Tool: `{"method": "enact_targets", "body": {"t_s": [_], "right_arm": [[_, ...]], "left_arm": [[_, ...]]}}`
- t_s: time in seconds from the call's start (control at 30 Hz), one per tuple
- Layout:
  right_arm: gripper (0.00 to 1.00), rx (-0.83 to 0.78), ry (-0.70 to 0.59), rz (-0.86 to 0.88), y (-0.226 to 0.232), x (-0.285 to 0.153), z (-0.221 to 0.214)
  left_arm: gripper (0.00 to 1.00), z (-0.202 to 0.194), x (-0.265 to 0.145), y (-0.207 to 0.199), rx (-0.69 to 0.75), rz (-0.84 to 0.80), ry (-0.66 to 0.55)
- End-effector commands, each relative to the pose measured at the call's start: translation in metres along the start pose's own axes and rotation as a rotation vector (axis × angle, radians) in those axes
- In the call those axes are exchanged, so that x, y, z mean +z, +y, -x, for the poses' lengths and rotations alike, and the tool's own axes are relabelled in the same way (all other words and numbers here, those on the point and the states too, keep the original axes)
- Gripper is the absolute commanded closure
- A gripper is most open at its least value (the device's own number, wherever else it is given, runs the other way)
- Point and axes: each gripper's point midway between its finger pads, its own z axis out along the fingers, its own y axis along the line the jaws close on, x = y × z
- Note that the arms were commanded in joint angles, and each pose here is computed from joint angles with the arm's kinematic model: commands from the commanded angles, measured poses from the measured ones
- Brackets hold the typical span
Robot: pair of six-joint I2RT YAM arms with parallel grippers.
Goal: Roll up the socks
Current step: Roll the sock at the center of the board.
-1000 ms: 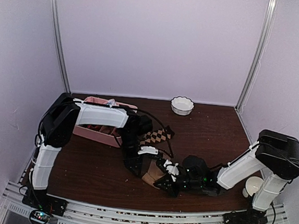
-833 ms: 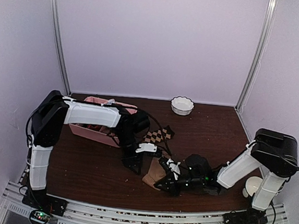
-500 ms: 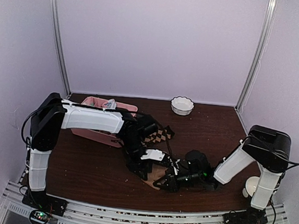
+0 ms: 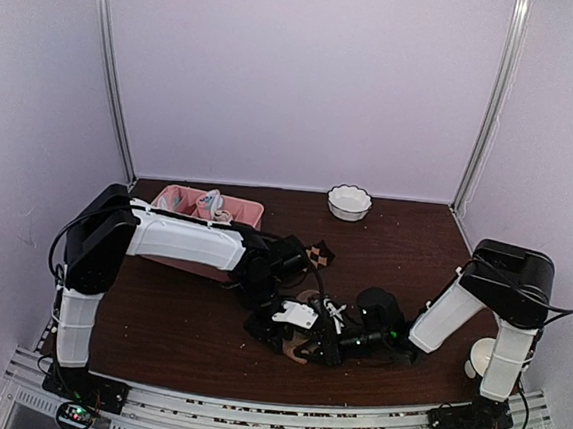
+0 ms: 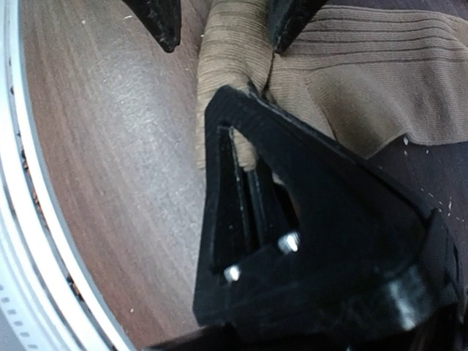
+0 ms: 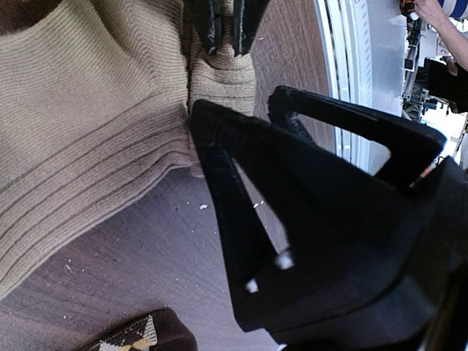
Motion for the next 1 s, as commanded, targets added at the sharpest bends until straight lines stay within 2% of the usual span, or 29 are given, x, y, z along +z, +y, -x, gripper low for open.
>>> {"method": "enact_targets", "body": {"t_s": [0.0, 0.1, 0.17, 0.3, 0.37, 0.4, 0.43, 0.47, 0.5, 0.73, 0.8, 0.87, 0.97], "right_arm": [[1.0, 0.224, 0.244, -0.228, -0.06, -0.016, -0.089], [0.95, 0.227, 0.248, -0.229, -0.061, -0.016, -0.089], [0.88, 0.225, 0.24, -0.232, -0.061, -0.017, -0.086], [0.74, 0.175, 0.181, -0.233, -0.056, -0.023, -0.073], [0.66, 0.126, 0.124, -0.229, -0.05, -0.029, -0.062], [0.57, 0.095, 0.091, -0.225, -0.046, -0.032, -0.056], [0.25, 0.062, 0.057, -0.218, -0.041, -0.037, -0.05], [0.03, 0.029, 0.02, -0.212, -0.036, -0.041, -0.045], [0.0, -0.003, -0.014, -0.212, -0.032, -0.046, -0.041], [0.0, -0.089, -0.145, -0.331, -0.037, -0.072, -0.021], [0.0, -0.086, -0.274, -0.417, -0.043, -0.095, -0.005], [0.0, -0.074, -0.468, -0.45, -0.036, -0.125, 0.021], [0.0, 0.036, -0.619, -0.528, -0.045, -0.153, 0.033]], "left_arm": [[0.59, -0.014, 0.014, 0.007, 0.029, 0.023, 0.037], [0.63, -0.018, 0.019, 0.006, 0.023, 0.015, 0.043], [0.71, -0.022, 0.023, 0.005, 0.014, 0.004, 0.053], [0.95, -0.027, 0.029, 0.0, -0.037, -0.043, 0.067], [1.0, -0.027, 0.028, -0.004, -0.077, -0.085, 0.05], [1.0, -0.026, 0.027, -0.004, -0.1, -0.106, 0.04], [1.0, -0.025, 0.026, -0.007, -0.126, -0.144, 0.025], [1.0, -0.023, 0.026, -0.009, -0.145, -0.175, 0.017], [1.0, -0.022, 0.025, -0.012, -0.166, -0.205, 0.013], [1.0, -0.014, 0.019, -0.02, -0.244, -0.274, -0.019], [1.0, -0.01, 0.019, -0.023, -0.261, -0.282, -0.027], [1.0, -0.008, 0.019, -0.025, -0.273, -0.297, -0.027], [1.0, -0.01, 0.023, -0.025, -0.296, -0.325, -0.006]]}}
